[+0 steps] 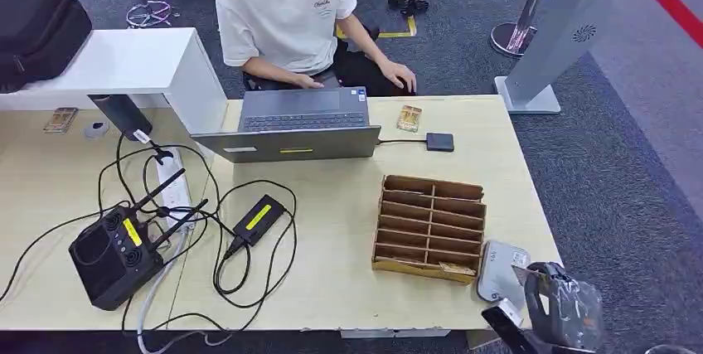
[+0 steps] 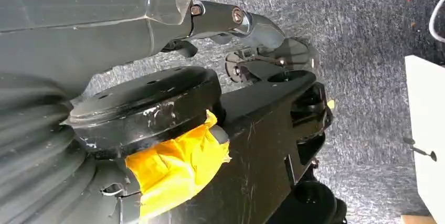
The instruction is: Pass the card to the sensor for recognition and then transmit it.
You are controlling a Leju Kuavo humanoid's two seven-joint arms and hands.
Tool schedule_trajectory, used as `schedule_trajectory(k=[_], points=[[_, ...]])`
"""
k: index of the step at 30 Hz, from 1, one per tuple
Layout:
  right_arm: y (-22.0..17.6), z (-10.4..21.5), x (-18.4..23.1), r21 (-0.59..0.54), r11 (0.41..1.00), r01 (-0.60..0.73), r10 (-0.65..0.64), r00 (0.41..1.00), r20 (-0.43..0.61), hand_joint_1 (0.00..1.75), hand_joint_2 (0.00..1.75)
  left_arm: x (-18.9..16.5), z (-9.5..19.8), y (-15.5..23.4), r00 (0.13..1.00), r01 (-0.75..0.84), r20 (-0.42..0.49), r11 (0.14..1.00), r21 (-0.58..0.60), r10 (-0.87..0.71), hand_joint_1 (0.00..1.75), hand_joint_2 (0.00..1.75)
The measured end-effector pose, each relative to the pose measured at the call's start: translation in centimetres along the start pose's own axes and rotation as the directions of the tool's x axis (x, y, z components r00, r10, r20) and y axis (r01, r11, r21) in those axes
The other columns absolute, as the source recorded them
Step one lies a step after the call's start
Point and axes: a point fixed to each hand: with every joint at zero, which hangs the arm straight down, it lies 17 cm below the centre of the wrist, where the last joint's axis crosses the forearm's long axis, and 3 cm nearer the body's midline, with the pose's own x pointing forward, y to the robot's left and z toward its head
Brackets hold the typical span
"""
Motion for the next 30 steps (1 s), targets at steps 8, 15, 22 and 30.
schedule_trajectory(k=[8,15,22,30], points=[[0.8,-0.3,1.3,0.010,1.000,0.005,-0.005,1.000,0.020,1.75,1.75,-0.2,0.0,0.1,1.000,0.009,-0.013,1.000,0.003,-0.009,0.00,1.75],[0.4,-0.7,1.6,-0.005,1.000,0.003,-0.003,1.000,0.026,1.75,1.75,-0.3,0.0,0.1,1.000,0.018,-0.015,1.000,0.002,-0.017,0.00,1.75],[-6.2,-5.2,1.9,-0.130,0.991,-0.035,0.046,0.995,0.084,1.75,1.75,-0.4,0.0,0.4,0.999,0.037,-0.015,0.999,0.000,-0.037,0.00,1.75],[-16.2,-14.2,4.5,-0.295,0.950,-0.099,0.170,0.959,0.226,1.75,1.75,-0.3,0.0,0.5,0.998,0.056,-0.012,0.998,-0.005,-0.056,0.00,1.75]])
